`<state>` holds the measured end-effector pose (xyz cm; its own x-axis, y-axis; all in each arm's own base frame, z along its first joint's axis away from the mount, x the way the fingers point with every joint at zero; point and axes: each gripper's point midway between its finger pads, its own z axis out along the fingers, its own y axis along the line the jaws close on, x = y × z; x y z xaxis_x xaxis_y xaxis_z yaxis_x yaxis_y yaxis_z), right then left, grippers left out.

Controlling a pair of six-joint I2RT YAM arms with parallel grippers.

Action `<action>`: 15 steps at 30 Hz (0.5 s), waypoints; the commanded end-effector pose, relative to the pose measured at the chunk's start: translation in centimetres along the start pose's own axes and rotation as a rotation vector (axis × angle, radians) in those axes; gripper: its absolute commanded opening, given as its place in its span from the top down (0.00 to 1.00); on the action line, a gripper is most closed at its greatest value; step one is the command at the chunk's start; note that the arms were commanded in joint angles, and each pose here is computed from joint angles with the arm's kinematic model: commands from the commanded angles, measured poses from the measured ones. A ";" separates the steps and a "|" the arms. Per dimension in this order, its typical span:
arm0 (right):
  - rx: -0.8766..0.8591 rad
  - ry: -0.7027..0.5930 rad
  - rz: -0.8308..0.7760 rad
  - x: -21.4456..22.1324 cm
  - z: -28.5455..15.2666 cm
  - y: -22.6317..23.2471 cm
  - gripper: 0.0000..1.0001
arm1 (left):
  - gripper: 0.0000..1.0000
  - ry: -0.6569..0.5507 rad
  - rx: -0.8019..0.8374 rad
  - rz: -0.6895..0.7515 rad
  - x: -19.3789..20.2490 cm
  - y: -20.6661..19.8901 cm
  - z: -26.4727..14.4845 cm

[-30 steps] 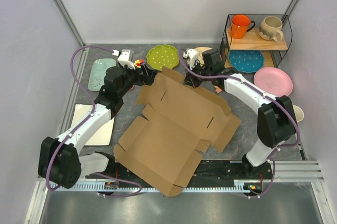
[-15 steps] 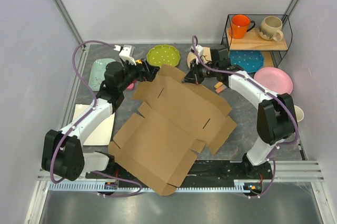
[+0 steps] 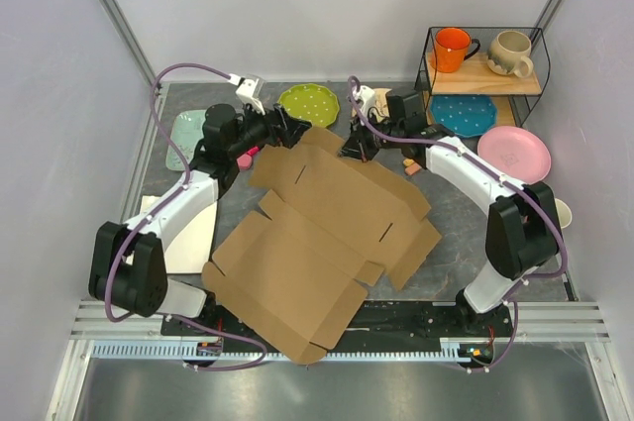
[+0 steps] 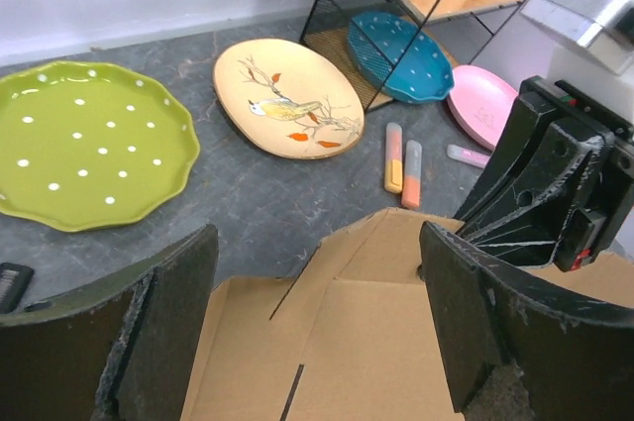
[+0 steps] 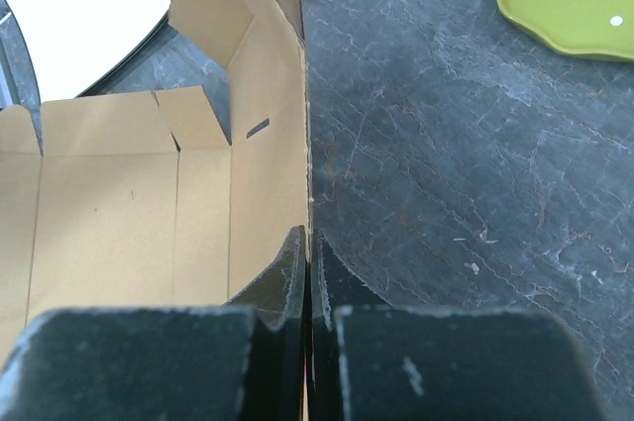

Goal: Fold the paper box

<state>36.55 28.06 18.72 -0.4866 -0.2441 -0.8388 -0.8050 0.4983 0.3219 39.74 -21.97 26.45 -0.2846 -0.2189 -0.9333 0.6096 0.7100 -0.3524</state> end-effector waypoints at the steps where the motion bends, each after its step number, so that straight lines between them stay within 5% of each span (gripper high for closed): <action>1: 0.028 -0.032 -0.101 -2.0 -0.9 1.3 1.00 | 0.12 -0.018 0.113 0.052 -1.1 -2.1 0.8; 4: 0.032 -0.022 -0.114 -1.8 -0.7 1.6 1.00 | 0.18 0.005 0.113 0.055 -0.2 -2.0 1.1; 10: 0.078 -0.010 -0.125 -1.6 -0.6 1.3 1.00 | 0.53 0.041 0.171 0.039 1.4 -4.0 0.6; 15: 0.232 0.019 -0.191 -1.6 -0.8 0.7 1.00 | 0.55 0.078 0.188 0.044 4.2 -6.1 -0.2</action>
<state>35.95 28.26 17.97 -0.4468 -0.3320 -0.8307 -0.7992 0.5653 0.2040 36.87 -25.77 23.89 -0.3599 -0.1487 -0.9211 0.6988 0.6111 -0.3717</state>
